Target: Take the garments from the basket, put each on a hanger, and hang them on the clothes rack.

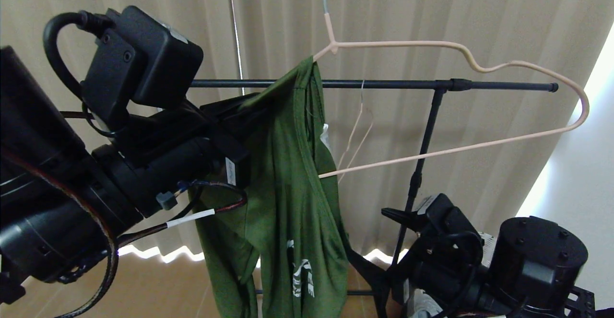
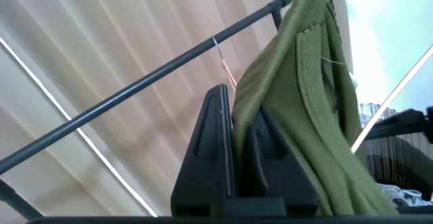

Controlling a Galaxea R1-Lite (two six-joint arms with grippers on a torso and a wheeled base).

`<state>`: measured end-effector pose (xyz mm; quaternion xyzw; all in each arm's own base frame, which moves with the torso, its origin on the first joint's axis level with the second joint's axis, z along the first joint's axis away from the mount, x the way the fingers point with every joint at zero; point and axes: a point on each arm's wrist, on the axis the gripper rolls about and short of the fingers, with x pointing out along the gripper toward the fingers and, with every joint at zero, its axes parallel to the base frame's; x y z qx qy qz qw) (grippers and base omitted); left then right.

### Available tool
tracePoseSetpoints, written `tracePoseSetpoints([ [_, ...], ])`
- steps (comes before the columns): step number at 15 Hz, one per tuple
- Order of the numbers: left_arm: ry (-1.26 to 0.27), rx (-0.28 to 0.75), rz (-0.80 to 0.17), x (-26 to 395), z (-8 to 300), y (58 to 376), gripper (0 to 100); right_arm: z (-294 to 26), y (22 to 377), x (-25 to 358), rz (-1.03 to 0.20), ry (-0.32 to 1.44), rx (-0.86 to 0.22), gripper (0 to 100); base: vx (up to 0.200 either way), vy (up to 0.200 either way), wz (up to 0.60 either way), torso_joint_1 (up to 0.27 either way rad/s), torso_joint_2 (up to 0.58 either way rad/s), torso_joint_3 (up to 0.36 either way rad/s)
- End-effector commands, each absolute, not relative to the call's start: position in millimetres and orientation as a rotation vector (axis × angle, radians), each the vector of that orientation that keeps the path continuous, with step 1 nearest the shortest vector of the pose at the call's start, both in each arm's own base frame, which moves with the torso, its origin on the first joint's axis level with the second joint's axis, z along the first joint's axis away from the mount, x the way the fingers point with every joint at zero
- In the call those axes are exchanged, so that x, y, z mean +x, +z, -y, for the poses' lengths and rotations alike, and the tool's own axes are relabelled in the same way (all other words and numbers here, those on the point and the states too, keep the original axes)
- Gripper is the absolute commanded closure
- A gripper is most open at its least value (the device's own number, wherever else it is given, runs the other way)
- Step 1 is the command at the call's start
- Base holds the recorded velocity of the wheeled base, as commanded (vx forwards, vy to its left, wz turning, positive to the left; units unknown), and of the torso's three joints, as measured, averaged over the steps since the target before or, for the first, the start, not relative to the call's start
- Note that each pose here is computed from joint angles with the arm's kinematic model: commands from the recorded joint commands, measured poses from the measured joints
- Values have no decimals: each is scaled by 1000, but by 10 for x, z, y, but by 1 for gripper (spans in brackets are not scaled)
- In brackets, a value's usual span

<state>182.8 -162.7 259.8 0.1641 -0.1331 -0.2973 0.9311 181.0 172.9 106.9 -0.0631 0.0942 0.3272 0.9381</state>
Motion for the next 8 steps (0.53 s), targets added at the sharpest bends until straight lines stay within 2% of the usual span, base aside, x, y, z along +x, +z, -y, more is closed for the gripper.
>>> tracePoseSetpoints([
  [1,-606,335,275,1821,1614,2605,100,-1600,1012,1800,-223,619,-141,0,0,0,0,0,0,0],
  [4,-539,371,233,1909,1473,2510,100,-1376,1068,1860,-210,513,-131,0,0,0,0,0,0,0],
  [6,-450,471,188,2014,1268,2372,100,-1205,1132,1936,-190,432,-114,0,0,0,0,0,0,0],
  [8,-434,494,172,2023,1218,2328,100,-1144,1154,1964,-182,403,-110,0,0,0,0,0,0,0],
])
